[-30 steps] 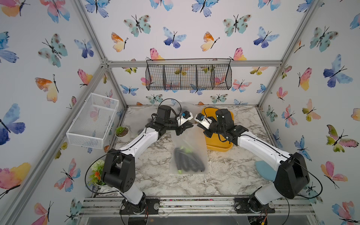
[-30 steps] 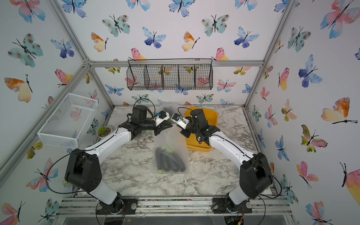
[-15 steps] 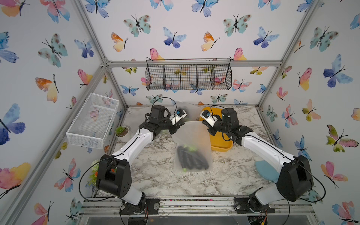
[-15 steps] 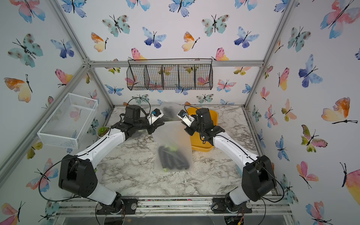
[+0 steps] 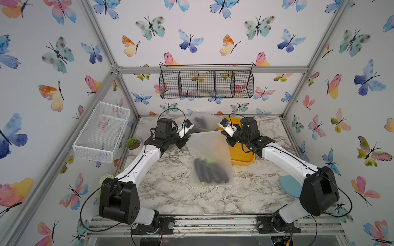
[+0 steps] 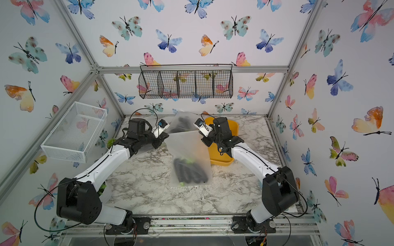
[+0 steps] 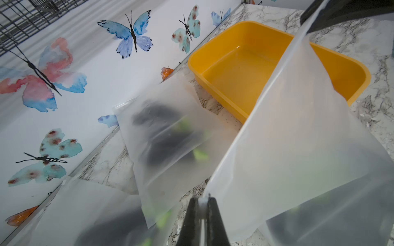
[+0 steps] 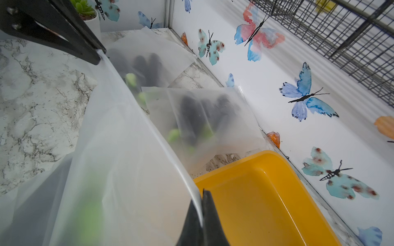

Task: Place the eggplant in a zip-top bag and seal the zipper
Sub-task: Zip the zipper on the zipper food storage bag, then place the zipper food storage bag at the center of the board, then adjust the zipper food storage bag at the center of the board, then reset both arms

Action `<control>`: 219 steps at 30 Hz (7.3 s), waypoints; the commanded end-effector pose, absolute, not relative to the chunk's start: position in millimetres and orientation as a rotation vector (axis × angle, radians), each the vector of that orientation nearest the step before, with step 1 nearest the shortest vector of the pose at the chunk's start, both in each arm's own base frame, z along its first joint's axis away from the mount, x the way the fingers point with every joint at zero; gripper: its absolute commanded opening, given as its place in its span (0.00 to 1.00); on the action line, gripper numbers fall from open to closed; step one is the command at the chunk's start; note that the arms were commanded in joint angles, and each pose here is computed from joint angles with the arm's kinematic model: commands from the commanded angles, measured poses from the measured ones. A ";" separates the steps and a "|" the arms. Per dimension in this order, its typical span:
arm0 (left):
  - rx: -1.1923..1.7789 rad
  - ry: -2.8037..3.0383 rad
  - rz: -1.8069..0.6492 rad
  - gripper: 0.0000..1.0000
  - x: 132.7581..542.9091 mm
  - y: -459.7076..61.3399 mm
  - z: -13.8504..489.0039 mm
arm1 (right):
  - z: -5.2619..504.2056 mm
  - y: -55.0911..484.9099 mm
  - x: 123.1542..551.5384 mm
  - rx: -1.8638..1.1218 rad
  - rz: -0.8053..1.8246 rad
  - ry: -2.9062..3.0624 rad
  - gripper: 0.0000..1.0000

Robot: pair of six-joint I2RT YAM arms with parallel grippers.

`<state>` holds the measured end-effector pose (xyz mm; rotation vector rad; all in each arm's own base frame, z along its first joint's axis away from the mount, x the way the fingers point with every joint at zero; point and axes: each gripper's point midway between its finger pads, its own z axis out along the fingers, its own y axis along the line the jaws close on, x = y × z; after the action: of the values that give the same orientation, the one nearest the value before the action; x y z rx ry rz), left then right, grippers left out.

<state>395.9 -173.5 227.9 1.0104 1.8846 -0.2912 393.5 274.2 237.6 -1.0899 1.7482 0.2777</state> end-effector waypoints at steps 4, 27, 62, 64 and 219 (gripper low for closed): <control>0.837 2.045 -0.059 0.00 409.3 -110.5 215.0 | 247.7 238.2 424.6 -0.946 0.134 1.806 0.04; 0.662 2.114 -0.040 0.00 416.8 -95.6 225.9 | 248.8 273.1 413.6 -1.008 0.356 1.767 0.04; 0.046 2.376 0.068 0.45 350.1 -63.8 208.1 | 125.5 335.9 337.8 -0.964 0.648 2.121 0.47; 0.110 2.367 -0.018 0.46 343.3 -96.5 197.0 | 111.0 340.2 312.0 -1.022 0.658 2.132 0.47; -0.071 1.700 0.022 0.98 358.5 1.2 125.0 | 102.2 17.4 384.8 -0.064 0.022 1.788 1.00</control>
<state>357.2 1.8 120.5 -0.0836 1.7197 0.0215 370.3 22.1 93.4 -0.0986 1.8042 0.0413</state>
